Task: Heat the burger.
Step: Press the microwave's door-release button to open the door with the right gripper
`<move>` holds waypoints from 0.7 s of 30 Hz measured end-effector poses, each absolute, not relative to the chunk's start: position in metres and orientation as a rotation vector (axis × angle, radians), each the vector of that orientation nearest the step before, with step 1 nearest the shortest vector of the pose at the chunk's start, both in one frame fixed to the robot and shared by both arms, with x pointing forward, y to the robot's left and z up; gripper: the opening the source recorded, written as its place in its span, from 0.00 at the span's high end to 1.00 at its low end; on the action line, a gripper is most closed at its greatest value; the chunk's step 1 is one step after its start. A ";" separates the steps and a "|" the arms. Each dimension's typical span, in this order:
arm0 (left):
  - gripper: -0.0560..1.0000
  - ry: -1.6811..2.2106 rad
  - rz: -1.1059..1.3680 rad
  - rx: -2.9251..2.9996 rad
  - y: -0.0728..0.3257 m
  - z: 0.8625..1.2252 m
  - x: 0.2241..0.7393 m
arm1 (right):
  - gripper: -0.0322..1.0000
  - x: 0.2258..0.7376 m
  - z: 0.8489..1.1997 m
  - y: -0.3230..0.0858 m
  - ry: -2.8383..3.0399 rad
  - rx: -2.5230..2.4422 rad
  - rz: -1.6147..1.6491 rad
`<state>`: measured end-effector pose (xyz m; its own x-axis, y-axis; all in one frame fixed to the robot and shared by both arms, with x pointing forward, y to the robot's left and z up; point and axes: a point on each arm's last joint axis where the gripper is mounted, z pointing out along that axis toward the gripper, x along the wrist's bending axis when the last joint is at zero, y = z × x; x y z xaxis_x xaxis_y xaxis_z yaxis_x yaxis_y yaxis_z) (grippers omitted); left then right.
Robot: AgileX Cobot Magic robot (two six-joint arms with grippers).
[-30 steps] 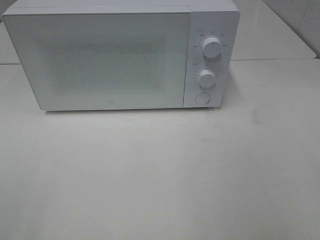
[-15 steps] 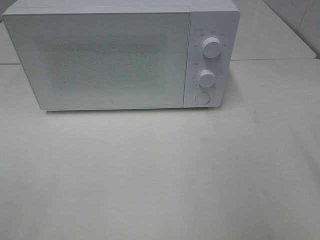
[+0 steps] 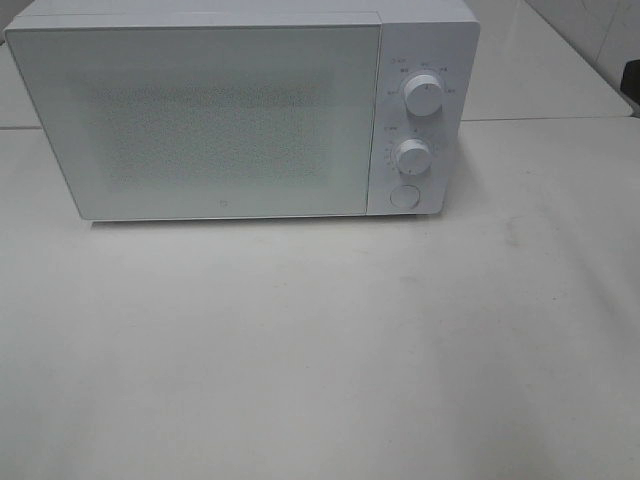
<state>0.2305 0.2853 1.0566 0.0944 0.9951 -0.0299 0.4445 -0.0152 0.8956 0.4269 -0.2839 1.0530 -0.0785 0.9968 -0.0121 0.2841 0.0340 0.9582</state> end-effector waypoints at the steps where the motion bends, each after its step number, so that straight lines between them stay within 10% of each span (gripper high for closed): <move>1: 0.01 1.462 0.874 1.578 0.285 1.057 0.230 | 0.23 0.427 1.053 -0.284 1.489 1.364 1.097; 21: 0.01 1.462 0.874 1.578 0.285 1.057 0.230 | 0.23 0.454 0.973 -0.281 1.376 1.312 1.125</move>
<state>0.2305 0.2853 1.0566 0.0944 0.9951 -0.0299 0.4445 -0.0152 0.8956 0.4541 -0.2811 0.9726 -0.0330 0.9993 -0.0174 0.1812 0.0230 0.9832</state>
